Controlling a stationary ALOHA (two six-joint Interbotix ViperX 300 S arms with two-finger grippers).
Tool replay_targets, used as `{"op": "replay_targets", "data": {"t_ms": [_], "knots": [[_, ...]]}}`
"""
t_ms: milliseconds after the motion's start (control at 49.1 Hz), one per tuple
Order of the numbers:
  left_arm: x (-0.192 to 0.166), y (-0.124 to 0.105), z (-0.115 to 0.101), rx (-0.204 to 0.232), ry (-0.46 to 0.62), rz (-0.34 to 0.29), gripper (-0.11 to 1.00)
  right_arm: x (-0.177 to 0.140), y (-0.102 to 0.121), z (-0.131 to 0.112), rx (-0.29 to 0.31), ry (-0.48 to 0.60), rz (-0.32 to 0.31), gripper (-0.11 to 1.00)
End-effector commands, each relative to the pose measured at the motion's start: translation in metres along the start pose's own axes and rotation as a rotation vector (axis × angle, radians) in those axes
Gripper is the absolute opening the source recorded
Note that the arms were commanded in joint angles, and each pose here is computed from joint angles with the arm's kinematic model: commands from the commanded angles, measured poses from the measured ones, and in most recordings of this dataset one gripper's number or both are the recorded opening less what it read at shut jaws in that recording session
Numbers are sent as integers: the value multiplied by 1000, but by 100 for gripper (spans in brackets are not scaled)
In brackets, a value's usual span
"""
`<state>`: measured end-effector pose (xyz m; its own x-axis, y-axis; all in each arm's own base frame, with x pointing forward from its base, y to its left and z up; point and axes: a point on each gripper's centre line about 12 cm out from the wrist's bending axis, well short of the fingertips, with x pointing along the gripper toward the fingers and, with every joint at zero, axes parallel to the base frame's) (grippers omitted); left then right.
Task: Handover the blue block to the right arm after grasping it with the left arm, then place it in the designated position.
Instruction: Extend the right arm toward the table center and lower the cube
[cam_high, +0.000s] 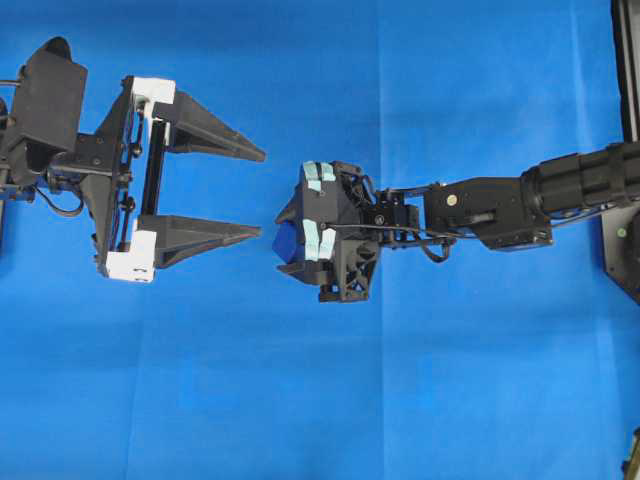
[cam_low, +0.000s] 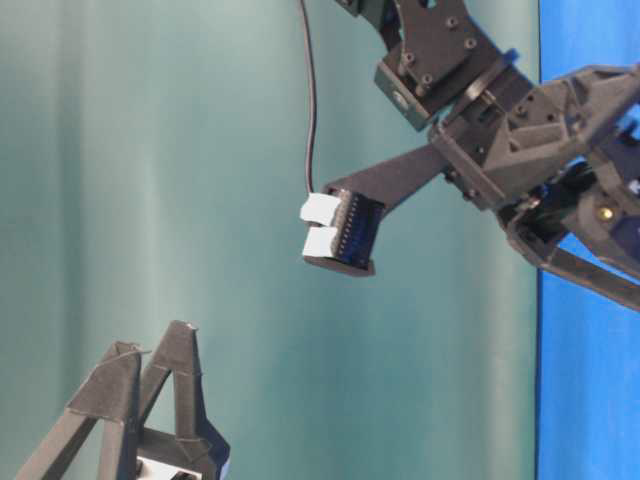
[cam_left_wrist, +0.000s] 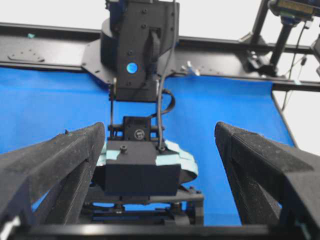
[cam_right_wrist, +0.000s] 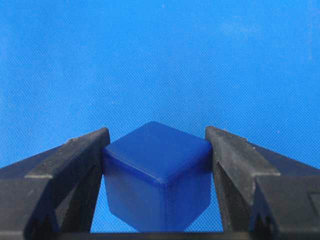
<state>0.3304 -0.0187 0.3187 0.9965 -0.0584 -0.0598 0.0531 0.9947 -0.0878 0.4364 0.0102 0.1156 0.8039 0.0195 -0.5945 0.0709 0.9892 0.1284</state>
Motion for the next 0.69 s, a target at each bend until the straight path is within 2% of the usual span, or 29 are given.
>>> {"op": "replay_targets", "data": {"t_ms": [0, 672], "knots": [[1, -3, 13, -1, -36, -8, 93, -2, 4, 15, 3, -44, 9, 47], [1, -5, 13, -1, -42, -16, 93, 7, 0, 15, 7, -42, 2, 47]]}}
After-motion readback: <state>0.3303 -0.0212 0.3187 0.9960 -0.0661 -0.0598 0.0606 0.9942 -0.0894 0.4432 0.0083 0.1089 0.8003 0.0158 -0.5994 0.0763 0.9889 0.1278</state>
